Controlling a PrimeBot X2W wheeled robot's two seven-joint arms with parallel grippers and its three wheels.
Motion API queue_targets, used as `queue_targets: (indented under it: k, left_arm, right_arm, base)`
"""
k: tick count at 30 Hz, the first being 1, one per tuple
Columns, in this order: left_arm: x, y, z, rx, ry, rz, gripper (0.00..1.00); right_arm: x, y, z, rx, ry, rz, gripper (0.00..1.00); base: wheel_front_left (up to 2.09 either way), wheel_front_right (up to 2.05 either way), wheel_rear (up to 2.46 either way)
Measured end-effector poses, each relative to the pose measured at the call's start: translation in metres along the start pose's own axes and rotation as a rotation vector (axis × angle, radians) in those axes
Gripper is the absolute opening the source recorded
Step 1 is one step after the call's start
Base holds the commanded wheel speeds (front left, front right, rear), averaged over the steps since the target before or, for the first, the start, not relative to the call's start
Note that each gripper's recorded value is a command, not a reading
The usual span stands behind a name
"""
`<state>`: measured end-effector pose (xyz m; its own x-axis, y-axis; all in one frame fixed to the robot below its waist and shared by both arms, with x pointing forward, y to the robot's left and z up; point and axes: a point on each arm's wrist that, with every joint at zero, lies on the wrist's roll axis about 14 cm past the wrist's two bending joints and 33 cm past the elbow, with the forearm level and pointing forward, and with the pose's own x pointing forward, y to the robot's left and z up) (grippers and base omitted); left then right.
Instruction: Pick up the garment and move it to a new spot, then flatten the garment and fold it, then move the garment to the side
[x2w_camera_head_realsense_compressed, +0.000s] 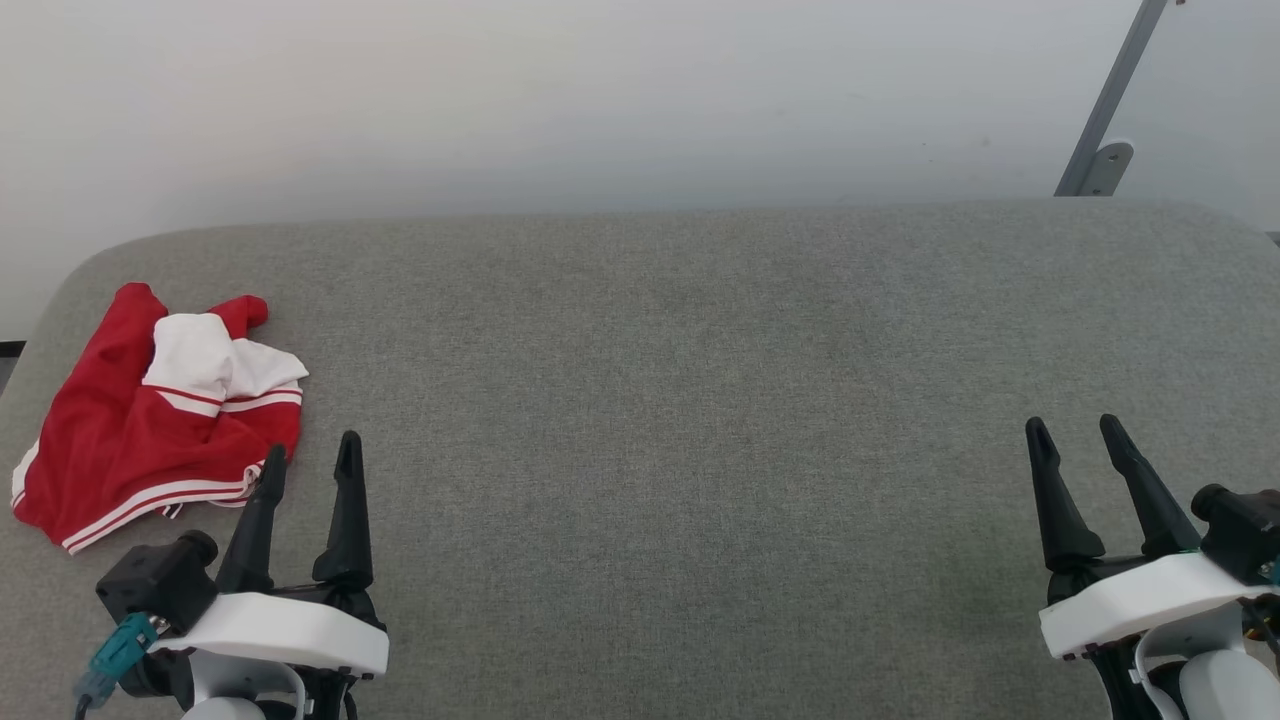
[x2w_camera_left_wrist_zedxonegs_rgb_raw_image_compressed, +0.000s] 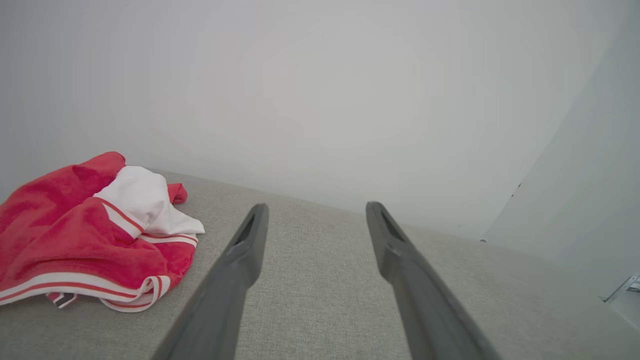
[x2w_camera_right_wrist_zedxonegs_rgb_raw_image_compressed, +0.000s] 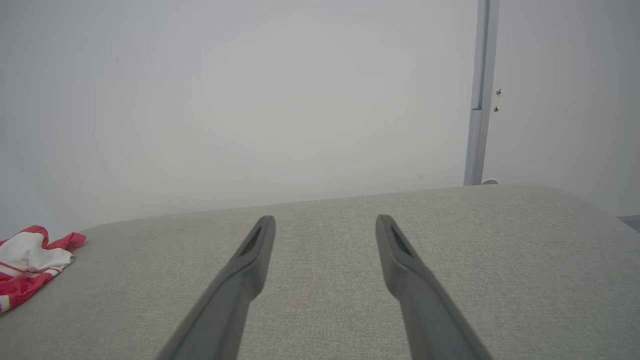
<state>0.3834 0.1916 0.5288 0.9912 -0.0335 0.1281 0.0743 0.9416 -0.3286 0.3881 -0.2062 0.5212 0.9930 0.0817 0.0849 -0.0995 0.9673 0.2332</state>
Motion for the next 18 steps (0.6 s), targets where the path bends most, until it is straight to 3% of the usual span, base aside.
queue_targets:
  k: [18]
  left_arm:
    - [-0.0003, -0.0035, 0.0071, 0.116, -0.032, -0.034, 1.0]
  right_arm:
    - [-0.0007, 0.0057, 0.007, -0.149, -0.028, 0.044, 1.0]
  base:
    - [0.0, 0.0, 0.0]
